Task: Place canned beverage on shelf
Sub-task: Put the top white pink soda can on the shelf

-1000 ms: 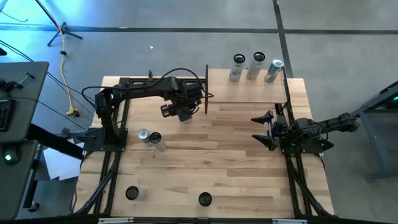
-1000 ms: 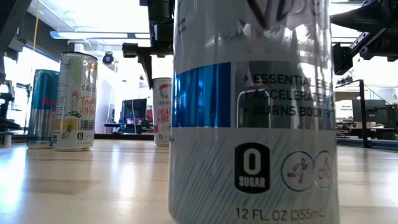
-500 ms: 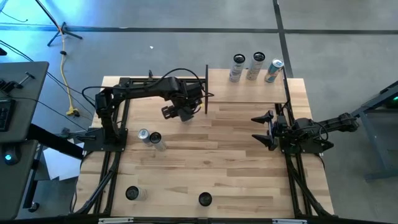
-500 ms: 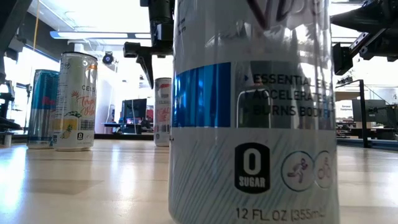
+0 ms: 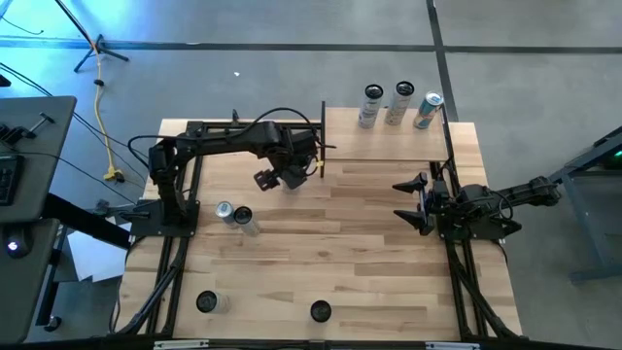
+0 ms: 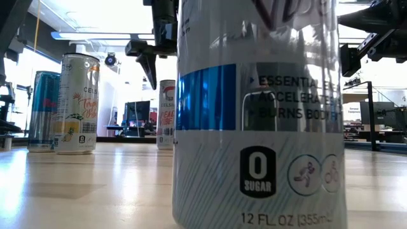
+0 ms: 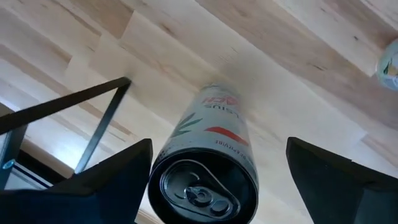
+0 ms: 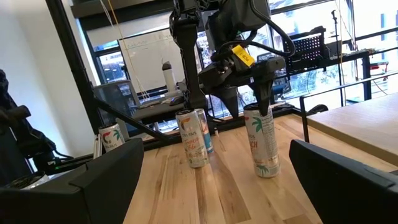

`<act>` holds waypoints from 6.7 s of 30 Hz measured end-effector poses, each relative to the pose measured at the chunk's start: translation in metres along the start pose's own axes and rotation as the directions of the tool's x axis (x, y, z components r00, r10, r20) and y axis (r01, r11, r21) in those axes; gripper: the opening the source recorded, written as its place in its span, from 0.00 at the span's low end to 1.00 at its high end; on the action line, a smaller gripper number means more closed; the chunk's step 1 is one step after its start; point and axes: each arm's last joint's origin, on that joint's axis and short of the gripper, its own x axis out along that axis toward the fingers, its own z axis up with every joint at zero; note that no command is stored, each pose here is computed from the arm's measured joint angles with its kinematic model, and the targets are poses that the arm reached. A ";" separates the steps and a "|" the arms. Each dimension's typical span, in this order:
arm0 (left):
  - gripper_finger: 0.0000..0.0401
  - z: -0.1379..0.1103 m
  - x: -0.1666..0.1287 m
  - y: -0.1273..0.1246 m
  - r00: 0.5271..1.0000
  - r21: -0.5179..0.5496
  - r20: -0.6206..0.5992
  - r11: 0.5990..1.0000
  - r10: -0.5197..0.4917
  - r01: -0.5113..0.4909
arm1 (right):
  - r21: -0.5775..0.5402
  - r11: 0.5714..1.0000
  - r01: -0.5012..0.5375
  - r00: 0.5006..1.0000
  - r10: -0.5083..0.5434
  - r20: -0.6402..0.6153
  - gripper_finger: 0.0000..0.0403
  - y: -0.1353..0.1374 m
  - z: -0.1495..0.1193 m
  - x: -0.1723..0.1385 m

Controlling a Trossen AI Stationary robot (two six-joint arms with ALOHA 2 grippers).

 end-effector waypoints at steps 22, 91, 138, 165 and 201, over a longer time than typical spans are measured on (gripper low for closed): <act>0.88 0.013 -0.099 -0.071 0.986 -0.476 0.127 0.879 0.103 -0.031 | -0.002 1.000 -0.002 1.000 0.002 -0.007 0.97 0.000 -0.001 0.000; 0.88 0.111 0.112 -0.125 0.133 -0.757 -0.652 -0.651 0.746 -0.059 | -0.024 1.000 0.010 0.998 -0.012 -0.070 0.97 -0.001 -0.007 0.001; 0.88 0.089 0.122 -0.092 0.187 -0.670 -0.739 -0.735 0.647 -0.102 | -0.029 1.000 0.010 0.996 -0.012 -0.083 0.97 -0.001 -0.008 0.000; 0.53 0.089 0.121 -0.089 0.172 -0.664 -0.740 -0.746 0.650 -0.039 | -0.029 0.999 0.017 0.996 -0.019 -0.082 0.97 -0.001 -0.008 0.000; 0.53 0.090 -0.063 -0.006 0.214 -0.871 -0.491 -0.482 0.844 -0.096 | -0.039 0.999 0.015 0.994 -0.019 -0.111 0.97 -0.002 -0.011 0.000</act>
